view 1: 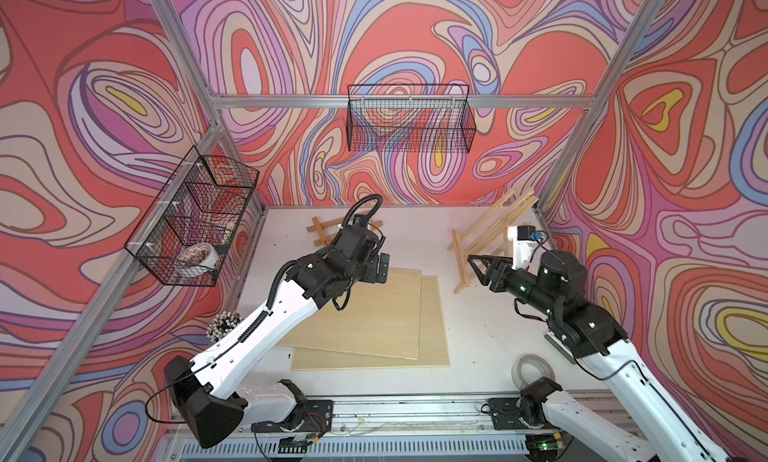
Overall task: Disassemble the easel
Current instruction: Pick up the easel at the center of the board, then fold up the easel at the center of the board, then place the easel at the center of the board.
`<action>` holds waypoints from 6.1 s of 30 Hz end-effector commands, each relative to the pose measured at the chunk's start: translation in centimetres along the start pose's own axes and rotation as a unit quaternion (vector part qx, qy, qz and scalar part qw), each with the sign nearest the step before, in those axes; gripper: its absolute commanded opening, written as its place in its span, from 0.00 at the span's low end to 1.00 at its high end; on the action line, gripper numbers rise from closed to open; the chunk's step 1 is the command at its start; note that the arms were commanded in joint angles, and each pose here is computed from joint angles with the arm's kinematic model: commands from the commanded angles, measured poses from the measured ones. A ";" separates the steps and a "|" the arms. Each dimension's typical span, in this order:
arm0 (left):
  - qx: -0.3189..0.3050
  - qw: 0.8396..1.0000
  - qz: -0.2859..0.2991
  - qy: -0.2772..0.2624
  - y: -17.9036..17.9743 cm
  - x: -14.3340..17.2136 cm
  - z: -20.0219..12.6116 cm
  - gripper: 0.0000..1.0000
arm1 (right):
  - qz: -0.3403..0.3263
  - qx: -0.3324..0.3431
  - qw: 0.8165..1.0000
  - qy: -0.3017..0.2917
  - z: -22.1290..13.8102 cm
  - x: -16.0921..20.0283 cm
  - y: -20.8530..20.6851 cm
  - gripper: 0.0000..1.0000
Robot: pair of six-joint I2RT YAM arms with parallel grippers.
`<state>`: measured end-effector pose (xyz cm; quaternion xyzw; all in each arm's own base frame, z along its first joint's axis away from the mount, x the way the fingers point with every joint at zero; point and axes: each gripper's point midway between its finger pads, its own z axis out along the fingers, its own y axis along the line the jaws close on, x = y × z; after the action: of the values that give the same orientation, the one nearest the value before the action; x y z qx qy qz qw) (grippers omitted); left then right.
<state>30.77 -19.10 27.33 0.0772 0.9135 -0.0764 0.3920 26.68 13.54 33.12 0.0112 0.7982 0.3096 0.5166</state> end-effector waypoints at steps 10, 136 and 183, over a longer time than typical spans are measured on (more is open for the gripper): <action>0.072 0.993 -0.005 0.094 -3.7 3.1 3.1 1.00 | -0.009 0.262 0.965 -0.004 0.5 3.2 -11.1 0.68; 0.041 0.993 0.084 0.075 -6.2 4.8 2.8 1.00 | 0.393 0.031 0.902 -0.175 22.0 -0.4 -28.4 0.00; 0.017 0.992 0.102 0.072 -6.1 5.2 3.3 1.00 | 0.475 0.210 0.849 -0.097 19.9 7.5 -33.0 0.58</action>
<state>28.11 -25.50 22.43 0.1787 0.9251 -0.0626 0.3291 49.85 -0.62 4.68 0.5264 0.6809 0.3570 0.3631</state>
